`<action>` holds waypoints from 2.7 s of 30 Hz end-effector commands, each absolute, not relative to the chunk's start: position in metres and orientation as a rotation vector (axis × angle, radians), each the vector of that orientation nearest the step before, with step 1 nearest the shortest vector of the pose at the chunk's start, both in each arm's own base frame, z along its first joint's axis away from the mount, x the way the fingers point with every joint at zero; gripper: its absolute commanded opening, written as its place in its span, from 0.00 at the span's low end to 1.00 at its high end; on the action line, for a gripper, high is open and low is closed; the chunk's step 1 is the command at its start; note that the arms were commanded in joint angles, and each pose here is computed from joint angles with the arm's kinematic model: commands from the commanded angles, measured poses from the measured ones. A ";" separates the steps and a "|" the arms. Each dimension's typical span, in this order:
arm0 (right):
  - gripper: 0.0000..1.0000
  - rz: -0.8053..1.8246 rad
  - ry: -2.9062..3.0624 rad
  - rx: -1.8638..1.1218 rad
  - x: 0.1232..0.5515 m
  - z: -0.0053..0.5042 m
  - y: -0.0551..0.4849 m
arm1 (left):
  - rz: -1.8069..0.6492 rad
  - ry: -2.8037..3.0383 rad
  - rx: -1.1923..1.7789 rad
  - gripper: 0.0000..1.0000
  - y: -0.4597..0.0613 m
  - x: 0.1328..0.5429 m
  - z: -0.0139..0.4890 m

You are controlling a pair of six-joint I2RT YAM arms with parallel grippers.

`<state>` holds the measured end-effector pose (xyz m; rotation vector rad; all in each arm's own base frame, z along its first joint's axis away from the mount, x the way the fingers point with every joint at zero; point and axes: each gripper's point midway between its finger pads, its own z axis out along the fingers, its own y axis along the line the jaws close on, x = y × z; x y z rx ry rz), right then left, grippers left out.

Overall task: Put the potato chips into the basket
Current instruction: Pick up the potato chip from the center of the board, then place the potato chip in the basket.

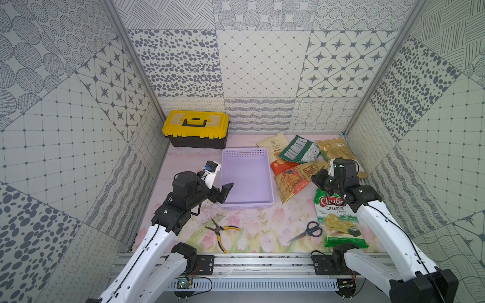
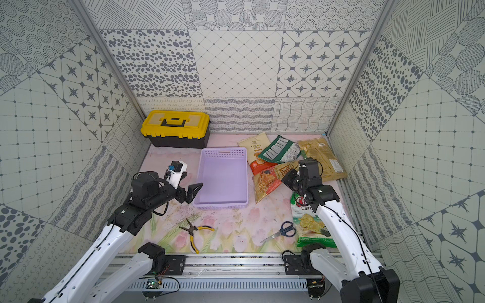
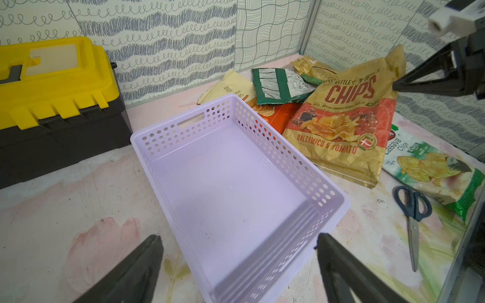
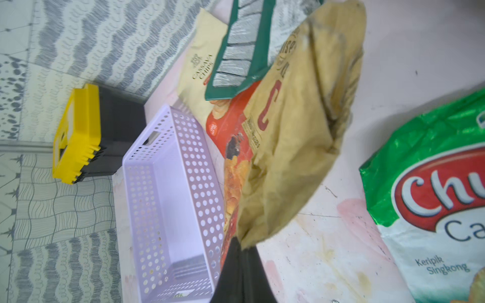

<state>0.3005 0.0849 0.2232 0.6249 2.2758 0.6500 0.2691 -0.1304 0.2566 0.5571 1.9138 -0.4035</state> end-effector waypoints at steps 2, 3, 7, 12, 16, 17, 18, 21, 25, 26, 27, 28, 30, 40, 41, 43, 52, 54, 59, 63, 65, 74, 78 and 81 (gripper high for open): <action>0.00 0.636 2.257 0.409 0.301 0.278 0.093 | -0.385 1.908 0.570 0.96 -0.131 0.272 0.260; 0.00 0.639 2.252 0.377 0.301 0.288 0.094 | -0.390 1.912 0.571 0.96 -0.132 0.272 0.260; 0.00 0.650 2.224 0.292 0.299 0.323 0.099 | -0.401 1.920 0.571 0.96 -0.133 0.272 0.259; 0.00 0.692 2.162 0.175 0.297 0.368 0.108 | -0.390 1.922 0.574 0.96 -0.131 0.271 0.257; 0.00 0.741 2.114 0.052 0.295 0.406 0.127 | -0.360 1.918 0.572 0.96 -0.128 0.271 0.257; 0.00 0.757 2.102 0.019 0.295 0.414 0.134 | -0.349 1.916 0.567 0.96 -0.126 0.271 0.257; 0.00 0.776 2.087 -0.016 0.294 0.423 0.142 | -0.336 1.915 0.561 0.96 -0.124 0.271 0.257; 0.00 0.840 2.060 -0.149 0.295 0.444 0.179 | -0.289 1.918 0.535 0.96 -0.117 0.274 0.257; 0.00 0.960 2.058 -0.380 0.290 0.454 0.247 | -0.177 1.928 0.473 0.96 -0.099 0.279 0.257; 0.00 0.989 2.054 -0.433 0.288 0.455 0.262 | -0.144 1.930 0.452 0.96 -0.094 0.281 0.257; 0.00 1.013 2.055 -0.481 0.287 0.454 0.278 | -0.099 1.930 0.430 0.96 -0.087 0.282 0.258; 0.00 1.029 2.055 -0.519 0.286 0.453 0.292 | -0.048 1.931 0.400 0.96 -0.078 0.283 0.258; 0.00 1.070 2.058 -0.595 0.284 0.449 0.317 | 0.068 1.922 0.331 0.97 -0.058 0.285 0.262; 0.00 1.494 2.289 -0.848 0.287 0.361 0.397 | 0.306 1.865 0.138 0.99 -0.010 0.281 0.277; 0.00 1.529 2.321 -0.849 0.289 0.349 0.398 | 0.305 1.866 0.137 0.99 -0.009 0.281 0.276; 0.00 1.615 2.359 -0.881 0.292 0.325 0.399 | 0.305 1.870 0.137 0.99 -0.009 0.282 0.275; 0.00 1.553 2.614 -0.629 0.362 0.231 0.349 | 0.277 1.871 0.138 0.99 -0.012 0.282 0.275; 0.00 1.546 2.613 -0.623 0.366 0.228 0.339 | 0.282 1.870 0.132 0.99 -0.011 0.282 0.275; 0.00 1.547 2.660 -0.631 0.369 0.214 0.325 | 0.270 1.887 0.149 0.99 -0.014 0.285 0.271; 0.00 1.510 2.715 -0.633 0.376 0.195 0.318 | 0.288 1.886 0.137 0.99 -0.011 0.284 0.272; 0.00 1.505 2.733 -0.621 0.382 0.186 0.315 | 0.286 1.886 0.136 0.99 -0.011 0.283 0.272; 0.00 1.291 2.867 -0.631 0.382 0.154 0.293 | 0.294 1.889 0.127 0.99 -0.009 0.283 0.272; 0.00 1.182 2.893 -0.576 0.397 0.149 0.282 | 0.286 1.890 0.132 0.99 -0.010 0.284 0.271; 0.00 1.129 2.911 -0.578 0.404 0.148 0.280 | 0.293 1.894 0.132 0.99 -0.010 0.284 0.270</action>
